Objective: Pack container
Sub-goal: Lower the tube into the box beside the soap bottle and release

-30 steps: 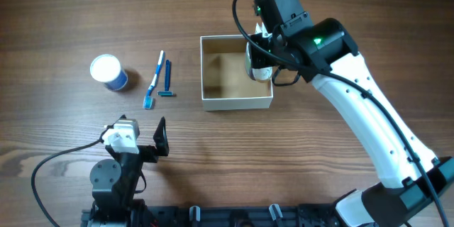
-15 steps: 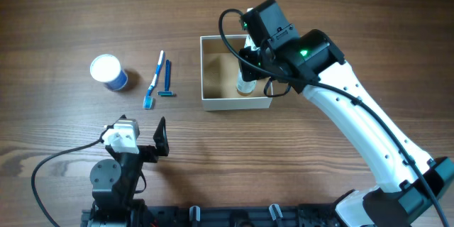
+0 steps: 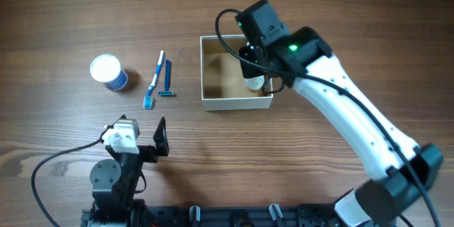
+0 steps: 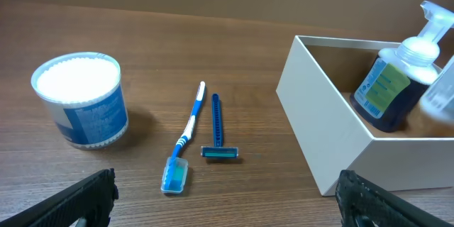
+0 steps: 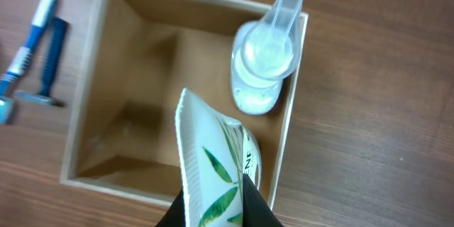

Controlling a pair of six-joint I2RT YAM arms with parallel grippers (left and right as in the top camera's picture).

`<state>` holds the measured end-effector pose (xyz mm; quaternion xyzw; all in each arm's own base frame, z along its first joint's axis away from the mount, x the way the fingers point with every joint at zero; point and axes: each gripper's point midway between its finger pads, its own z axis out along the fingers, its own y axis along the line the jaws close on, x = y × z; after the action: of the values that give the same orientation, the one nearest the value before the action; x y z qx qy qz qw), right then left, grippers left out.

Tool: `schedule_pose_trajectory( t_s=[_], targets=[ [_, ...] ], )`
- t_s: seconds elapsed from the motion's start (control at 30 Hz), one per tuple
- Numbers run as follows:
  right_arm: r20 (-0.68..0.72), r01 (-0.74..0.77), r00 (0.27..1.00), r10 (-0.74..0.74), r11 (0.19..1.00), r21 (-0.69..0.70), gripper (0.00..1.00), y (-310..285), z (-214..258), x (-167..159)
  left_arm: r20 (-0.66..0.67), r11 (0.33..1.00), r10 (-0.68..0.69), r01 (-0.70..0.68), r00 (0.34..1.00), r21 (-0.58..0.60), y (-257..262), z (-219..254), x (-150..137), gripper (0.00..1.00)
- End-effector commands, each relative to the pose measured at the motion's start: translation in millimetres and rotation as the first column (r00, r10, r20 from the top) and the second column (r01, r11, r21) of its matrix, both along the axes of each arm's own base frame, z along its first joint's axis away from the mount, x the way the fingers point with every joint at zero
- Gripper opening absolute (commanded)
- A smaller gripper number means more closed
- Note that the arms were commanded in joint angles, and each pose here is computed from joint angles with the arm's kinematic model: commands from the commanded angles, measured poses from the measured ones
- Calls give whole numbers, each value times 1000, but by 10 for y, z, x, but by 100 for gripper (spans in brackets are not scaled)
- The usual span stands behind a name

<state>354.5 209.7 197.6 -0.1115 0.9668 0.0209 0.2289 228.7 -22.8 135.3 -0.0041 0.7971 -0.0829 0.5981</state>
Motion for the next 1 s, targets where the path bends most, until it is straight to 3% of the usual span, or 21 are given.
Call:
schedule_pose_trajectory(
  t_s=[0.0,0.27,0.4,0.43,0.63,0.77,0.97],
  targets=[
    [-13,64,998,-64,997,-32,6,-74,-161,102,10,1000,-3,3,1000,10,4,12,1,100],
    [-44,162,986,-163,987,-11,19,-221,-245,147,10,1000,-2,2,1000,10,4,12,1,100],
    [-61,152,987,-151,988,10,54,-192,-252,135,10,1000,-2,2,1000,10,4,12,1,100],
    [-61,146,988,-144,989,16,58,-176,-246,135,10,1000,-2,2,1000,10,4,12,1,100],
    [-4,127,992,-127,990,57,61,-177,10,130,10,1000,-2,2,1000,10,4,12,1,100],
    [93,148,983,-160,981,127,71,-336,481,104,10,1000,-3,3,1000,10,4,12,1,100],
    [165,351,902,-398,901,254,82,-1177,1101,-77,10,1000,-2,2,1000,10,4,12,1,100]
  ],
)
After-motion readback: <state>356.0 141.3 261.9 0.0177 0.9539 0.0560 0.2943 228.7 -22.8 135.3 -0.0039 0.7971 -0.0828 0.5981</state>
